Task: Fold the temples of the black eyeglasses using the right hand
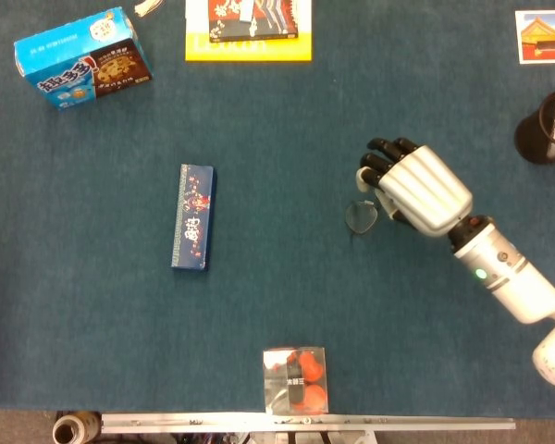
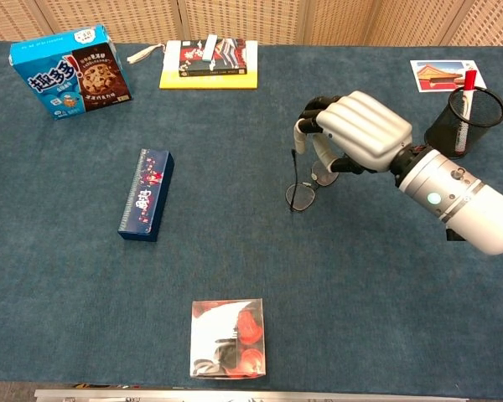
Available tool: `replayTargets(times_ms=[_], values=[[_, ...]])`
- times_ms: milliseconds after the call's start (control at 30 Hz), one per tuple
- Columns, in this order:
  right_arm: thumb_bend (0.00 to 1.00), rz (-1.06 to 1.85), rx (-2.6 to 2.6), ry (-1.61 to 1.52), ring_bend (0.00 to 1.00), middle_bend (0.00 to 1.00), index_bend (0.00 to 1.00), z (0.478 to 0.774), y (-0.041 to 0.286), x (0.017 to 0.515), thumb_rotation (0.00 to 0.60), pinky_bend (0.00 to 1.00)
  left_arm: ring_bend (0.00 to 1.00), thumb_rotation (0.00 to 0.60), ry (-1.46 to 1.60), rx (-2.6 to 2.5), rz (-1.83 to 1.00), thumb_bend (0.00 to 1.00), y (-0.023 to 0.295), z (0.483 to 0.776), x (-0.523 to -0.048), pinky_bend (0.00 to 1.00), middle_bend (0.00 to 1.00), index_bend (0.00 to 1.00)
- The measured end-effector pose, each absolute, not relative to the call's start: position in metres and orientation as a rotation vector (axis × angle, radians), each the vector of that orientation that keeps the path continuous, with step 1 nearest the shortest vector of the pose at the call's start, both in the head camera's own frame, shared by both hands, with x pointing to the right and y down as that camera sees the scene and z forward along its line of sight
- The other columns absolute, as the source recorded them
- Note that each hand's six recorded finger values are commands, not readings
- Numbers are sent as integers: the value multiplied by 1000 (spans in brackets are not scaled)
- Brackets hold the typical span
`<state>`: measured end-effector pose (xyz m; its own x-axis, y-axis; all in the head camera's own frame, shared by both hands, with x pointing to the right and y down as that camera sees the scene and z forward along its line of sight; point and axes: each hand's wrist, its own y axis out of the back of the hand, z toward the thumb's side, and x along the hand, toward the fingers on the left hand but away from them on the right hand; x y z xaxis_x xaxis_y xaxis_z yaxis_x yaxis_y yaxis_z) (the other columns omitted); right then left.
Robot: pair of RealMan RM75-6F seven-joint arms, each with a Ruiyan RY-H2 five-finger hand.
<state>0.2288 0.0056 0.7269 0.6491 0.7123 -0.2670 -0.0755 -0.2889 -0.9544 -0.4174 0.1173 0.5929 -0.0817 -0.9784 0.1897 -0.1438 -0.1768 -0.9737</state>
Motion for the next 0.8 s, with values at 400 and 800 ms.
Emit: replayTargets(times_ms=[400, 800], values=[[757, 874, -1681, -557, 252, 439, 503, 725, 0, 248, 600, 383, 309, 600, 1279, -1404, -1362, 0, 118, 595, -417, 348, 361, 448], [757, 875, -1692, -542, 251, 439, 504, 727, 5, 250, 600, 383, 309, 600, 1279, -1401, -1364, 0, 118, 595, -417, 348, 361, 449]])
